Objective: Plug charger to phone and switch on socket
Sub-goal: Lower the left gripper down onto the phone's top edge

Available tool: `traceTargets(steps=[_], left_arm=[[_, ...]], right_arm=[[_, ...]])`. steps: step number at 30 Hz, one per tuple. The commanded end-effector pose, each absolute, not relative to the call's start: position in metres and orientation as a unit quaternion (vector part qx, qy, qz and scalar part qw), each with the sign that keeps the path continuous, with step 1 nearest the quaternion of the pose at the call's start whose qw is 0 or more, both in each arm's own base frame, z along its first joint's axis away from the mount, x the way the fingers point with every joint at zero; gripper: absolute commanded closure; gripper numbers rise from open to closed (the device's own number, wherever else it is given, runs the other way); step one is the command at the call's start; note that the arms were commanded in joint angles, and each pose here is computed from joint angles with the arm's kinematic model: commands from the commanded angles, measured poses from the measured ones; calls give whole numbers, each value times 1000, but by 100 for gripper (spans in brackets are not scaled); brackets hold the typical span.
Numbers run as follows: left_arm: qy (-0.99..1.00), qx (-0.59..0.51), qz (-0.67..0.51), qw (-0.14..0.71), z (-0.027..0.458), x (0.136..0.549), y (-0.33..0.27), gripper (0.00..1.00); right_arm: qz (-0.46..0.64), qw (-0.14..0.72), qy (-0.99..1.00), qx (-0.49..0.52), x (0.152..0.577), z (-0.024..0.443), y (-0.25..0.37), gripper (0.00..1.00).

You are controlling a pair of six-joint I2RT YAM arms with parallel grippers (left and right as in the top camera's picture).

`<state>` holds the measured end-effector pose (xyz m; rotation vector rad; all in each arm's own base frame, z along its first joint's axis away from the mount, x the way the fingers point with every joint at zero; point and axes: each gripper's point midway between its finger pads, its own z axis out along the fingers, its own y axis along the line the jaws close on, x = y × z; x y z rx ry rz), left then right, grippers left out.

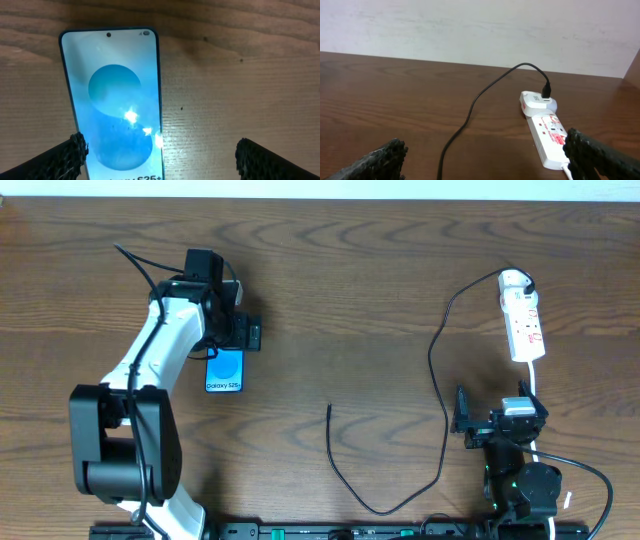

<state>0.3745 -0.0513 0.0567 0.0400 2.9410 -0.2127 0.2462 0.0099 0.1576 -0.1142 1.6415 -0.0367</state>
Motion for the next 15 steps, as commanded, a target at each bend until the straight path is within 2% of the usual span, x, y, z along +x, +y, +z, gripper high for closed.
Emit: traceTargets(steps=[1, 15], left_arm=[[992, -1, -81, 100, 58, 381, -55, 3], [992, 23, -84, 92, 42, 383, -78, 3]], right_arm=[[-14, 680, 731, -46, 246, 157, 10, 1], [-14, 680, 731, -46, 246, 157, 10, 1]])
